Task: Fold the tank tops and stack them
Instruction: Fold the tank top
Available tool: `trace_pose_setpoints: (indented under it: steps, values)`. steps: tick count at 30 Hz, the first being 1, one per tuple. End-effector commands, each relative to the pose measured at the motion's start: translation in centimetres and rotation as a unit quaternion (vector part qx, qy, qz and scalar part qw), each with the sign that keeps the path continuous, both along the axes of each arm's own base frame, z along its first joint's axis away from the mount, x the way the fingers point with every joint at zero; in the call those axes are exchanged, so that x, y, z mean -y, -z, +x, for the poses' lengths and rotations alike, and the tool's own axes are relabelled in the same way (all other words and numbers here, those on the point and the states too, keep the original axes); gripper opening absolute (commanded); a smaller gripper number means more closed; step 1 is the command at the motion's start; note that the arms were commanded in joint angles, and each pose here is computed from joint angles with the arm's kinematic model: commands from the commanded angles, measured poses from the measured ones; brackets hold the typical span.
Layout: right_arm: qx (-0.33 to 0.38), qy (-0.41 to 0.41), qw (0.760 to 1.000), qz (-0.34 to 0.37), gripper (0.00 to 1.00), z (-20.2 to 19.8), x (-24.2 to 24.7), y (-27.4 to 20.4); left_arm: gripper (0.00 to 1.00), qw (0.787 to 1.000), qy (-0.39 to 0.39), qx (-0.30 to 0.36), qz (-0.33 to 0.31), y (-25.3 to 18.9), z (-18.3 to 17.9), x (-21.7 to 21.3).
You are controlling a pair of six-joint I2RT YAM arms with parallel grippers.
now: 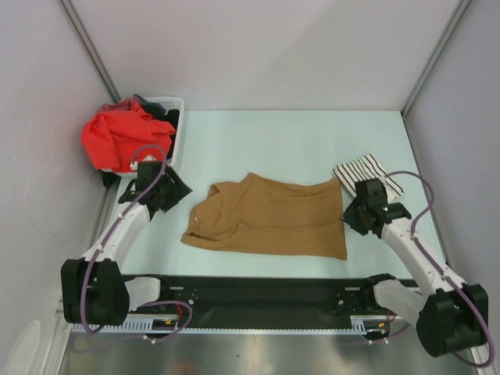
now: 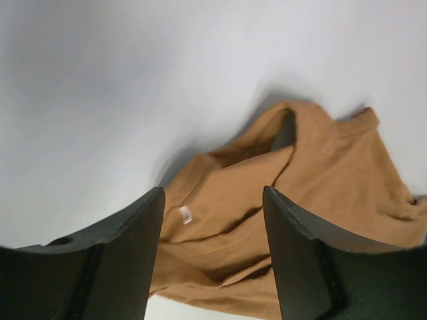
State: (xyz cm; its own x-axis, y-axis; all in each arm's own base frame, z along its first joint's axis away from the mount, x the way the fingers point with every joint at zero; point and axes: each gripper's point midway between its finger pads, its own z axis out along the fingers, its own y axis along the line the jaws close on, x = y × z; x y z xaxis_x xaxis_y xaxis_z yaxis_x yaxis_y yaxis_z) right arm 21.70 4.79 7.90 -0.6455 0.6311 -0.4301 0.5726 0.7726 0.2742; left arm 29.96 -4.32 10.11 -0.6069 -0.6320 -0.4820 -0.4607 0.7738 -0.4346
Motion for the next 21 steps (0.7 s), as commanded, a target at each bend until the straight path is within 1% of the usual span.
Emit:
trace_pose_setpoints:
  steps: [1, 3, 4, 5, 6, 8, 9, 11, 12, 15, 16, 18, 19, 21]
  values:
    - [0.087, -0.055, 0.995, -0.012, 0.45, 5.9, -1.3, -3.1, 0.67, 0.993, 0.075, 0.086, -0.012, -3.5, 4.1, 2.4]
    - [0.066, -0.056, 0.996, -0.028, 0.47, 7.4, -1.1, -1.8, 0.69, 0.992, 0.091, 0.082, -0.02, -3.1, 5.3, 3.4]
    - [0.079, -0.049, 0.995, -0.027, 0.47, 9.0, -1.0, -2.6, 0.69, 0.99, 0.105, 0.091, -0.024, -3.3, 6.0, 4.3]
    - [0.072, -0.051, 0.996, -0.017, 0.48, 9.7, -1.2, -2.1, 0.71, 0.99, 0.11, 0.081, -0.026, -2.5, 6.7, 4.6]
    - [0.05, -0.052, 0.997, -0.012, 0.51, 10.3, -1.4, -0.7, 0.71, 0.99, 0.115, 0.079, -0.028, -2.3, 7.1, 4.9]
    - [0.055, -0.044, 0.997, 0.009, 0.5, 12.2, -1.4, -0.3, 0.7, 0.99, 0.123, 0.065, -0.038, -1.2, 8.2, 5.5]
    - [0.036, -0.041, 0.998, 0.007, 0.48, 12.5, -1.3, 1.2, 0.7, 0.989, 0.129, 0.062, -0.044, -1.0, 8.5, 5.8]
    - [0.038, -0.026, 0.999, 0.005, 0.47, 13.8, -0.5, 1.5, 0.7, 0.988, 0.138, 0.056, -0.048, -0.4, 9.2, 6.3]
    - [0.021, -0.022, 1.0, 0.003, 0.47, 14.0, -0.2, 2.8, 0.7, 0.987, 0.141, 0.056, -0.046, -0.4, 9.4, 6.5]
    - [0.025, 0.003, 1.0, 0.008, 0.47, 15.5, 1.4, 3.5, 0.7, 0.987, 0.15, 0.05, -0.039, -0.1, 10.0, 6.8]
    - [0.019, 0.01, 1.0, 0.01, 0.47, 16.0, 1.9, 4.4, 0.7, 0.986, 0.153, 0.049, -0.035, 0.0, 10.1, 6.8]
    - [0.025, 0.02, 0.999, 0.022, 0.5, 17.0, 2.7, 4.6, 0.7, 0.986, 0.155, 0.045, -0.032, 0.2, 10.6, 6.8]
    - [0.02, 0.041, 0.999, 0.026, 0.52, 17.3, 4.1, 5.3, 0.7, 0.986, 0.157, 0.044, -0.033, 0.2, 10.7, 6.9]
    - [0.025, 0.057, 0.997, 0.035, 0.57, 18.4, 5.5, 5.4, 0.7, 0.985, 0.162, 0.041, -0.038, 0.6, 11.1, 7.1]
